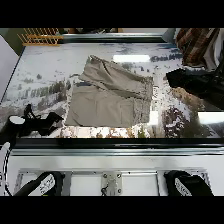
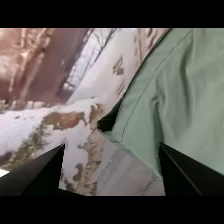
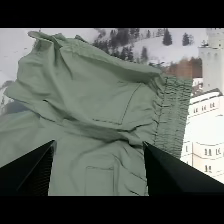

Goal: Fold the clothes and pants, and hang the long-sleeved shirts on hangers.

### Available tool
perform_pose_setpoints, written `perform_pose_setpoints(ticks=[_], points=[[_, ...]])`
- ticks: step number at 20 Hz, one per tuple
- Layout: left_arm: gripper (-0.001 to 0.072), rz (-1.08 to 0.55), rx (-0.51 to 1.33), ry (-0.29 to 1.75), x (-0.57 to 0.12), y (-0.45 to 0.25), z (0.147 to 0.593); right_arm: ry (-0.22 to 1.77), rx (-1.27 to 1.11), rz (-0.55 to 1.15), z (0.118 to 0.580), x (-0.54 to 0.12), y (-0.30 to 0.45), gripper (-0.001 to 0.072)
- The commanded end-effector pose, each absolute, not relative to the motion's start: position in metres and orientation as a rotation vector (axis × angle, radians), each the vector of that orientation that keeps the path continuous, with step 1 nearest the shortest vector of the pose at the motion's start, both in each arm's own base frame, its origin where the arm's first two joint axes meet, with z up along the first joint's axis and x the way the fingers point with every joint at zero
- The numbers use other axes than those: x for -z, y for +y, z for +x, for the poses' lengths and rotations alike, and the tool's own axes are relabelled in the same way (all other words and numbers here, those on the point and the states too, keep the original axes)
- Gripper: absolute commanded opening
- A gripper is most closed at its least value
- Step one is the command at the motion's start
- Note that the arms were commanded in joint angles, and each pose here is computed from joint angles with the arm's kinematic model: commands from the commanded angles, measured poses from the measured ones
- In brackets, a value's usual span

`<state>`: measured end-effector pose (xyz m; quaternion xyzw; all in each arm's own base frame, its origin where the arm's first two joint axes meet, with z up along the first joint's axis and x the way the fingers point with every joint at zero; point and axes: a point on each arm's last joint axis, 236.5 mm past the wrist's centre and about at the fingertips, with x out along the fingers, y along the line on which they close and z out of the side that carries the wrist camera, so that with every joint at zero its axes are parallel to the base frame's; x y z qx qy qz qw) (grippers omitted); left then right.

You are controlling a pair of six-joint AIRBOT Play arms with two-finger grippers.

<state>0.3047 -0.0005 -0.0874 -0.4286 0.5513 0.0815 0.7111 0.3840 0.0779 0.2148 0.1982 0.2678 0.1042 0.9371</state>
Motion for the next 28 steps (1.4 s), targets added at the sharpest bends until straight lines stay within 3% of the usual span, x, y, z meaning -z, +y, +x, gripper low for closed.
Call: perform_pose_setpoints(ticks=[1,10,11,13,14,16,18,21,23,26,28], points=[[0.0617,-1.052,-0.193,1.139,0.095,-0.011,0.310,0.554,-0.226,0.421,0.380,-0.215,0.082,0.0584],[0.0615,-0.985,-0.111,1.240,0.110,-0.048,0.343,0.553,-0.226,0.420,0.380,-0.215,0.081,0.0584],[0.0585,-0.982,-0.107,1.247,0.111,-0.051,0.348,0.553,-0.226,0.420,0.380,-0.215,0.081,0.0584],[0.0154,-0.966,-0.088,1.248,0.110,-0.056,0.356,0.564,-0.225,0.417,0.379,-0.213,0.081,0.0584],[0.0005,-0.955,-0.075,1.240,0.106,-0.058,0.361,0.587,-0.218,0.399,0.376,-0.207,0.079,0.0584],[0.0003,-0.935,-0.056,1.207,0.093,-0.057,0.368,0.693,-0.170,0.316,0.365,-0.177,0.066,0.0584],[0.0003,-0.881,-0.026,1.177,0.079,-0.055,0.368,0.865,-0.045,0.351,0.344,-0.121,0.043,0.0584],[0.0003,-0.753,0.012,1.193,0.066,-0.050,0.353,1.074,0.228,0.619,0.304,-0.018,0.012,0.0594],[0.0004,-0.702,0.013,1.186,0.062,-0.046,0.346,1.140,0.290,0.790,0.286,0.037,0.022,0.0595],[0.0003,-0.699,-0.006,1.155,0.064,-0.043,0.336,1.111,0.299,1.063,0.291,0.083,0.054,0.0594],[0.0003,-0.701,-0.022,1.136,0.067,-0.041,0.331,1.089,0.270,1.096,0.304,0.095,0.068,0.0593]])
